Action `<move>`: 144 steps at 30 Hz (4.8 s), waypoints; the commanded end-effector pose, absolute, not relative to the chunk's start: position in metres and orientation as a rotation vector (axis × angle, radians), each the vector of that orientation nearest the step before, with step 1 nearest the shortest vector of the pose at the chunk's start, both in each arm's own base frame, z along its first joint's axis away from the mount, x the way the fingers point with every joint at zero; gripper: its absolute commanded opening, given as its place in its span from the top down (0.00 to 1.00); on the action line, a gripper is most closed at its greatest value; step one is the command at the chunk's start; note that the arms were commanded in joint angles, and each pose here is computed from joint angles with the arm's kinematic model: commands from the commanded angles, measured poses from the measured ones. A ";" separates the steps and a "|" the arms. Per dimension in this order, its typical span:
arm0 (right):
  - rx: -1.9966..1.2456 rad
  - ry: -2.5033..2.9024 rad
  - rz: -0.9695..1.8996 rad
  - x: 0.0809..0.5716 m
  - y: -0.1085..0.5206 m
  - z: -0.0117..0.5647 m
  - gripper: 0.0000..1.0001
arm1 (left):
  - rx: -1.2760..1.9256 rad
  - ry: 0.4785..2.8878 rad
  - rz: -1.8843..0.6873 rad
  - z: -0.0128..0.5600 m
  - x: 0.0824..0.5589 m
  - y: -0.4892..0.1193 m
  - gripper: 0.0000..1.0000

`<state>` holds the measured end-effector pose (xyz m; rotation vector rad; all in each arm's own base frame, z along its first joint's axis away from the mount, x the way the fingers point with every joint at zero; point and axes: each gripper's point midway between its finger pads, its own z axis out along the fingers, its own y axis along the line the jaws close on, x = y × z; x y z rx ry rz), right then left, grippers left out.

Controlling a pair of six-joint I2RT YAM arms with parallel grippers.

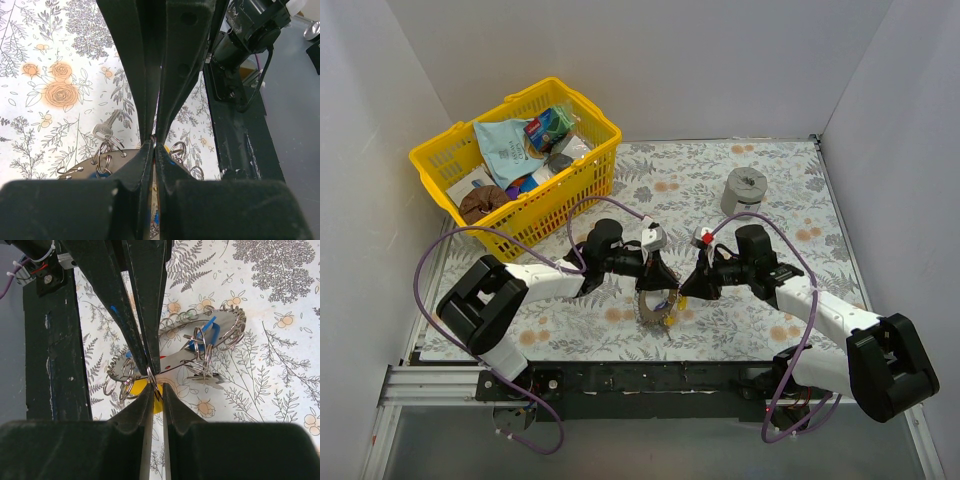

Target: Put the keys on the keyring

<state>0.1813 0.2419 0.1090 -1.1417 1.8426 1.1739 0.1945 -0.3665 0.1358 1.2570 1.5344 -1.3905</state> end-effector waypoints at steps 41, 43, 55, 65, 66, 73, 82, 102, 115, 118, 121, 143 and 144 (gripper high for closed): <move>-1.083 1.790 1.048 0.180 0.249 0.121 0.53 | 1.218 1.315 -1.427 0.193 0.182 -0.354 1.00; -1.071 1.779 1.020 0.181 0.246 0.126 0.51 | 1.222 1.323 -1.425 0.191 0.180 -0.351 1.00; -1.033 1.674 0.959 0.193 0.245 0.165 0.30 | 1.236 1.331 -1.433 0.190 0.177 -0.351 1.00; -1.042 1.614 1.011 0.195 0.256 0.181 0.34 | 1.239 1.325 -1.436 0.195 0.178 -0.352 1.00; -1.039 1.615 1.016 0.196 0.257 0.181 0.34 | 1.237 1.326 -1.435 0.196 0.178 -0.352 1.00; -1.064 1.578 1.069 0.196 0.265 0.190 0.40 | 1.241 1.325 -1.434 0.197 0.178 -0.352 1.00; -1.107 1.580 1.151 0.187 0.271 0.182 0.57 | 1.240 1.309 -1.440 0.203 0.180 -0.355 1.00; -1.167 1.663 1.123 0.186 0.266 0.172 0.99 | 1.310 1.390 -1.373 0.186 0.187 -0.354 0.94; -1.204 1.790 1.019 0.180 0.247 0.150 0.99 | 1.386 1.410 -1.320 0.178 0.194 -0.356 0.69; -1.215 1.818 0.991 0.180 0.243 0.148 0.99 | 1.414 1.420 -1.314 0.174 0.197 -0.358 0.68; -1.224 1.827 0.972 0.181 0.241 0.149 0.99 | 1.446 1.421 -1.312 0.171 0.196 -0.362 0.68; -1.221 1.812 0.980 0.180 0.242 0.151 0.99 | 1.544 1.479 -1.283 0.147 0.189 -0.380 1.00; -1.218 1.810 0.977 0.181 0.242 0.151 0.99 | 1.542 1.483 -1.281 0.146 0.190 -0.380 1.00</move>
